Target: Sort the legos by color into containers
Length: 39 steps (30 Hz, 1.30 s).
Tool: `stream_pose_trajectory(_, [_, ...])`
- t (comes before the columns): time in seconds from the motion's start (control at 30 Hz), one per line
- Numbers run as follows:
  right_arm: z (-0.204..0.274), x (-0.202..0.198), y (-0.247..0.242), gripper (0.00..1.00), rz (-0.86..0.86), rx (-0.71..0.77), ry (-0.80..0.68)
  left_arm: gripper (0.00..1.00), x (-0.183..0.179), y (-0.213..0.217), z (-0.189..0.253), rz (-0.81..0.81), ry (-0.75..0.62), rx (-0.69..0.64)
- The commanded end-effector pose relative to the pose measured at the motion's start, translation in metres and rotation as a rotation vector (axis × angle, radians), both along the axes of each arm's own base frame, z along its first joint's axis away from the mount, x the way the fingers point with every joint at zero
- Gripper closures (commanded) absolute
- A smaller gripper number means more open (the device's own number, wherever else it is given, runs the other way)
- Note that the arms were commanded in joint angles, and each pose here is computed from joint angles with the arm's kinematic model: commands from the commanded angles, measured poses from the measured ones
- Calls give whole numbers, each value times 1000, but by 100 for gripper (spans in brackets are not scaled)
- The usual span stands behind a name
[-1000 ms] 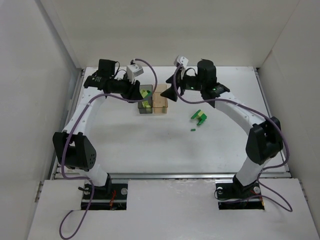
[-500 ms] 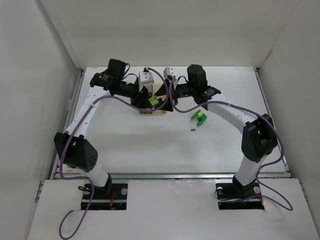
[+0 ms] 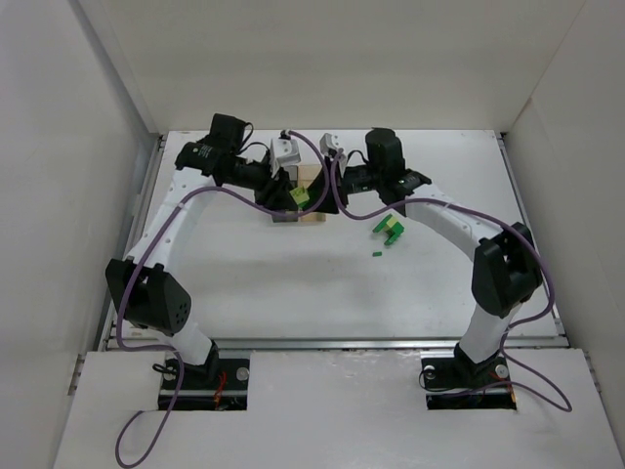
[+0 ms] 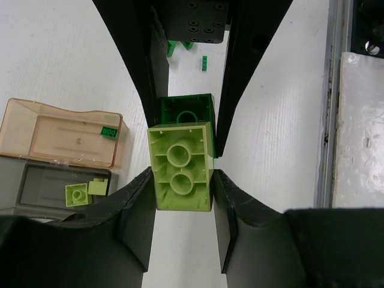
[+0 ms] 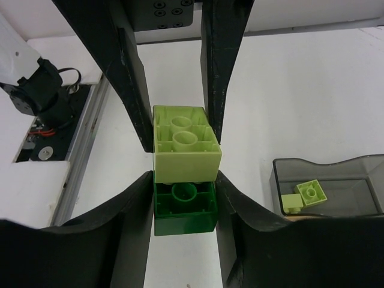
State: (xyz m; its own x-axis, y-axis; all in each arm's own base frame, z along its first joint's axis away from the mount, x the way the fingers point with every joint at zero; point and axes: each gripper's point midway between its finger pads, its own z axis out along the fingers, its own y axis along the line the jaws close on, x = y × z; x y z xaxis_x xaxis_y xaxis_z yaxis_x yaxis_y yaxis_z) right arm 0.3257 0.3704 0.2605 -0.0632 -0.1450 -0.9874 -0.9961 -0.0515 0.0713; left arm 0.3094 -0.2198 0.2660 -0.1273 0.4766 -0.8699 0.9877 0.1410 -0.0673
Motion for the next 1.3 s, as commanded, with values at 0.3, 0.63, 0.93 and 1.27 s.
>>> stream_pose_trajectory(0.3, [-73, 66, -34, 100, -328, -145, 161, 100, 92, 32, 34, 620, 204, -244])
stream_pose_trajectory(0.63, [-67, 162, -30, 100, -934, -145, 235, 100, 143, 42, -83, 1237, 262, 67])
stream_pose_trajectory(0.93, [-88, 175, -22, 66, -965, -217, 278, 84, 157, 71, -115, 1409, 238, 149])
stream_pose_trajectory(1.27, [-84, 171, -26, 25, -953, -237, 252, 36, 141, 43, -130, 1256, 350, 120])
